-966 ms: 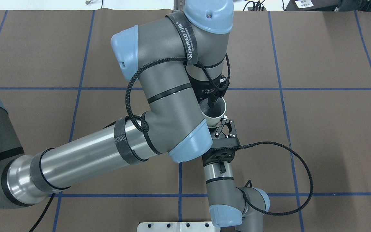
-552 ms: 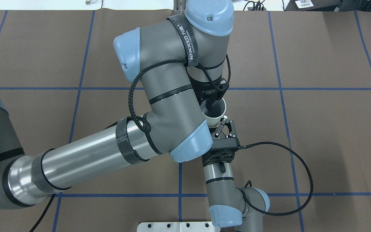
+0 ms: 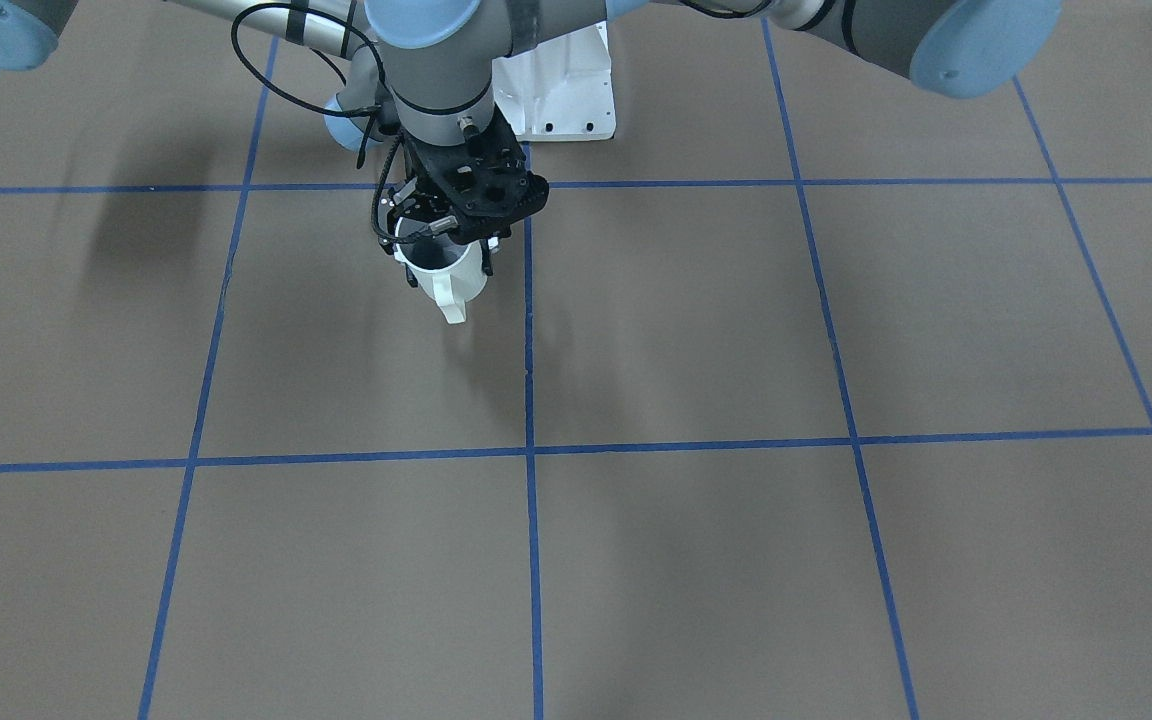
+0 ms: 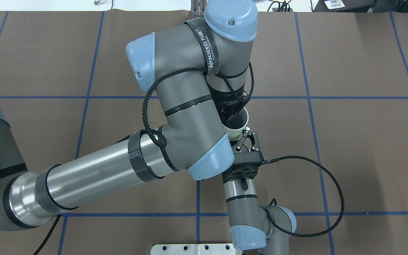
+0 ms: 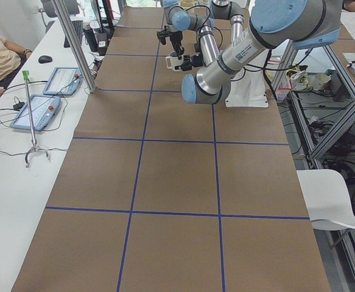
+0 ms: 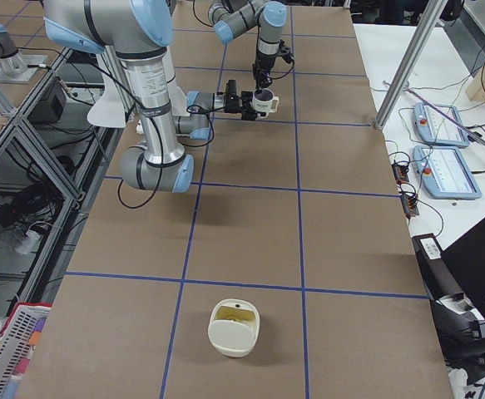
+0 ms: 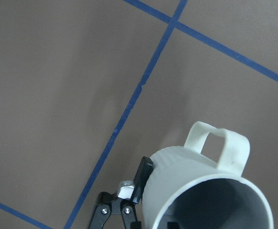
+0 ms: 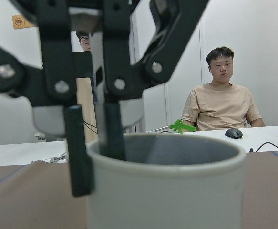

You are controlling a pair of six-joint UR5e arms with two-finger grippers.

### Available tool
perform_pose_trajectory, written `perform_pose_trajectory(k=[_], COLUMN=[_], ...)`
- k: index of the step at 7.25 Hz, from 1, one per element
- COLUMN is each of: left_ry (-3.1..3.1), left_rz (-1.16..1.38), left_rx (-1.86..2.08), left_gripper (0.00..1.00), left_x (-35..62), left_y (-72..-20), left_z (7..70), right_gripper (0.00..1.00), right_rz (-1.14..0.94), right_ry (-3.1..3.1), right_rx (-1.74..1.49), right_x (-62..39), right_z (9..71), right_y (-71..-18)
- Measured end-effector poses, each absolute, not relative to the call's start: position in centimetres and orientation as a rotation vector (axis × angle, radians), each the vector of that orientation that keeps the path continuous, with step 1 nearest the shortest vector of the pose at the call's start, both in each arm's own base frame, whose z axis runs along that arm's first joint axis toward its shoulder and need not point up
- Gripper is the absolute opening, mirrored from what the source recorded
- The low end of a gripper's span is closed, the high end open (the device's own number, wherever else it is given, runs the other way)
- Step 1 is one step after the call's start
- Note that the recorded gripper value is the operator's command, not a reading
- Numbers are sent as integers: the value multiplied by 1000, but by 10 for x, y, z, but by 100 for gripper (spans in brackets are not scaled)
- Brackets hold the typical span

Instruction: Left arm hands cup to right arm to dump lemon

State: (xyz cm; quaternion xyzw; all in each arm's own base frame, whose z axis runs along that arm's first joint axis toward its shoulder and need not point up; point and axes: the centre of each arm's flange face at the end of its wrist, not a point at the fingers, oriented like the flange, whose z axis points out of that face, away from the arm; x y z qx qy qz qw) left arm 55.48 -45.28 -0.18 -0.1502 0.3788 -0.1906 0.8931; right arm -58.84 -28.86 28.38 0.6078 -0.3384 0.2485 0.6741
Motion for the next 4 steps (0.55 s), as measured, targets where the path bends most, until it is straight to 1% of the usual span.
perform_pose_trajectory(k=[4], left_ry=[802], left_rz=[-389], left_rx=[-308], left_gripper=[0], left_x=[550], left_y=[-450], left_z=[-8], right_gripper=[100], right_rz=[535], right_ry=[-751], right_rx=[1364], right_x=[-593], right_z=[293], right_y=[-284])
